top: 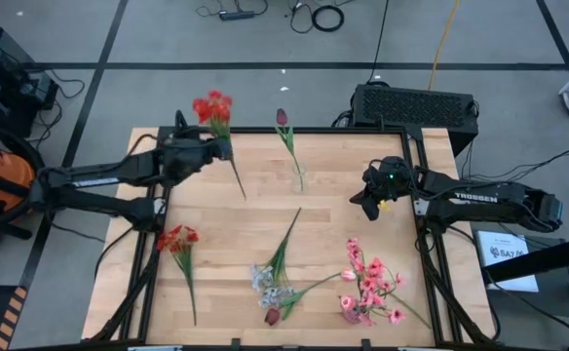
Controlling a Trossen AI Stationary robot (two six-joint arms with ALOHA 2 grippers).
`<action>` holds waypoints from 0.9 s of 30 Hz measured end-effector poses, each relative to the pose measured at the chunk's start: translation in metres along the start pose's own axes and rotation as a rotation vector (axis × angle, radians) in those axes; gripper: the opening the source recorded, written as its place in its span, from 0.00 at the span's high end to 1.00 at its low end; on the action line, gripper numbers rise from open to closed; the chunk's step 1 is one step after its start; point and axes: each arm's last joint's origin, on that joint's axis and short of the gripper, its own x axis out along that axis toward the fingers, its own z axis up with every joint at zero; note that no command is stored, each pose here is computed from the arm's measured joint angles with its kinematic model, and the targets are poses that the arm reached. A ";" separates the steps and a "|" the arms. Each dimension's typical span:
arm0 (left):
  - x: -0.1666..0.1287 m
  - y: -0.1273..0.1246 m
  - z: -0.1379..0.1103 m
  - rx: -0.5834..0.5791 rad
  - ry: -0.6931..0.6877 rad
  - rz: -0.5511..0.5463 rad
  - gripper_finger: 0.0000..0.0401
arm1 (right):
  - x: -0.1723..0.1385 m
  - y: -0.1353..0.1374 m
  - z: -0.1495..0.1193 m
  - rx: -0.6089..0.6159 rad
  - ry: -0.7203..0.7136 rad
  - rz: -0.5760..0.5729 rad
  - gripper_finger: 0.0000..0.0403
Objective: Sort flowers into vase by color
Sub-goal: Put the top orange flowers into the transparent vase
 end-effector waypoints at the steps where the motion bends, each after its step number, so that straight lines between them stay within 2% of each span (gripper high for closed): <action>1: -0.003 -0.006 0.002 0.085 -0.027 -0.054 0.99 | 0.000 0.000 0.000 0.004 -0.002 -0.001 1.00; 6: -0.002 -0.035 -0.002 0.521 -0.065 -0.363 0.97 | 0.000 0.000 0.001 0.003 -0.008 0.001 1.00; 8: 0.001 -0.044 -0.007 0.599 -0.088 -0.430 0.95 | 0.000 0.000 0.001 0.004 -0.009 0.000 1.00; 14: 0.017 -0.069 -0.018 0.658 -0.267 -0.537 0.98 | 0.000 0.000 0.001 0.023 -0.009 0.001 1.00; 18: 0.030 -0.082 -0.028 0.615 -0.357 -0.650 0.99 | 0.000 0.000 0.001 0.026 -0.007 0.005 1.00; 21: 0.041 -0.087 -0.036 0.620 -0.422 -0.662 0.99 | 0.000 0.000 0.001 0.046 -0.007 0.006 1.00; 27: 0.065 -0.087 -0.042 0.558 -0.531 -0.708 0.99 | 0.000 0.000 0.001 0.046 -0.007 0.006 1.00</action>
